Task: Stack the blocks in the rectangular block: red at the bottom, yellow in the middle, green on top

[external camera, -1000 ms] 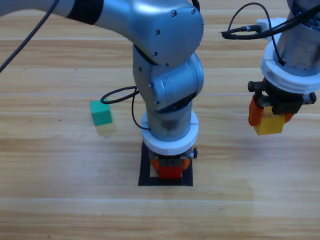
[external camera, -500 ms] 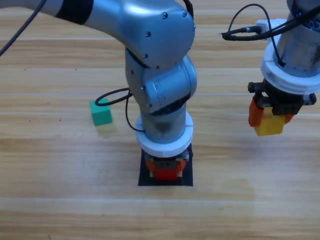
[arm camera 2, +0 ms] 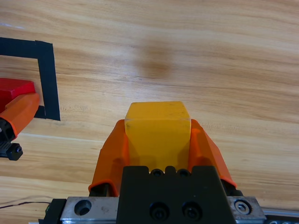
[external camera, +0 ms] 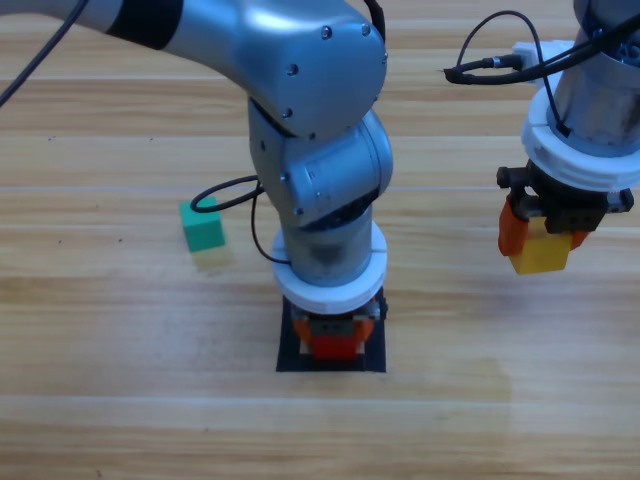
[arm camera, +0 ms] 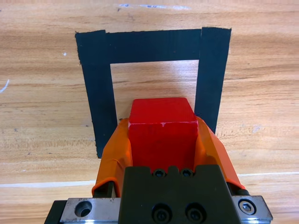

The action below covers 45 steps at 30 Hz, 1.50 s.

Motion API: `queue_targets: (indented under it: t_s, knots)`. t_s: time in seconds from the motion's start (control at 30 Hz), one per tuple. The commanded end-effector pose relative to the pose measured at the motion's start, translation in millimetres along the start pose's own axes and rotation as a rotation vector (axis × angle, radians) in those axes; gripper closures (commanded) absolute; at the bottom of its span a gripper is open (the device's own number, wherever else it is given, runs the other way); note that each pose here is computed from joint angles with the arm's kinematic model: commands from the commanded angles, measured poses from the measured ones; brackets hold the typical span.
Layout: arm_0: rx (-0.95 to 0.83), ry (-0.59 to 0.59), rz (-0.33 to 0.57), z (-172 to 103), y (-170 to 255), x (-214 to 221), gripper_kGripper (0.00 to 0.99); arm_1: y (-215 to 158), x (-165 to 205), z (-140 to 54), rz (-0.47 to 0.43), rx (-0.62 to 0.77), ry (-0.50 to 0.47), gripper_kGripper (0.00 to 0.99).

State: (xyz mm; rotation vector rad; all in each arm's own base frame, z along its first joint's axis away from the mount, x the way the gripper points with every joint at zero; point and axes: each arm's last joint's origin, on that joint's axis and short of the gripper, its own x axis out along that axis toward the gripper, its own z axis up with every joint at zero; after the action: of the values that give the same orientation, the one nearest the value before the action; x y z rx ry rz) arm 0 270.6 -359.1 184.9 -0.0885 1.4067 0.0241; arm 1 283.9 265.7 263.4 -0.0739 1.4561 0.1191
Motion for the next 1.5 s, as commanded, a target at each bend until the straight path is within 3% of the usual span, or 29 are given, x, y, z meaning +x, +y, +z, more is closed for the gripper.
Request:
queue_targets:
  t_s: [0.03, 0.2, 0.47, 0.67, 0.83, 1.13, 1.3, 1.5]
  knots:
    - [-0.011, 0.025, 0.045, 5.0, 6.0, 26.7, 0.603, -11.6, -14.4, -2.6, 0.031, 0.016, -0.044, 0.924]
    - [-0.014, 0.023, 0.042, 4.7, 5.4, 25.6, 0.455, -11.6, -15.0, -2.4, 0.034, 0.015, -0.047, 0.924]
    - [-0.016, 0.015, 0.041, 3.9, 8.2, 20.3, 0.435, -11.2, -13.1, -2.2, 0.037, 0.015, -0.049, 0.924]
    - [-0.03, -0.004, 0.037, 3.9, 9.8, 12.2, 0.243, -11.1, -13.7, -2.0, 0.039, 0.014, -0.053, 0.924]
    - [-0.036, -0.027, 0.021, 4.1, 13.7, -4.4, 0.205, -11.6, -18.4, -2.2, 0.046, 0.021, -0.065, 0.924]
    - [-0.055, -0.117, -0.068, -1.2, 29.8, -79.2, 0.105, -3.5, -30.6, -12.5, 0.071, 0.076, -0.084, 0.924]
    - [-0.063, -0.191, -0.123, -17.0, 69.2, -138.3, 0.067, 18.7, -34.5, -18.4, 0.101, 0.078, -0.088, 0.924]
    - [0.005, -0.308, -0.167, -41.3, 131.3, -198.0, 0.065, 71.4, -24.9, -19.3, 0.104, 0.049, -0.053, 0.924]
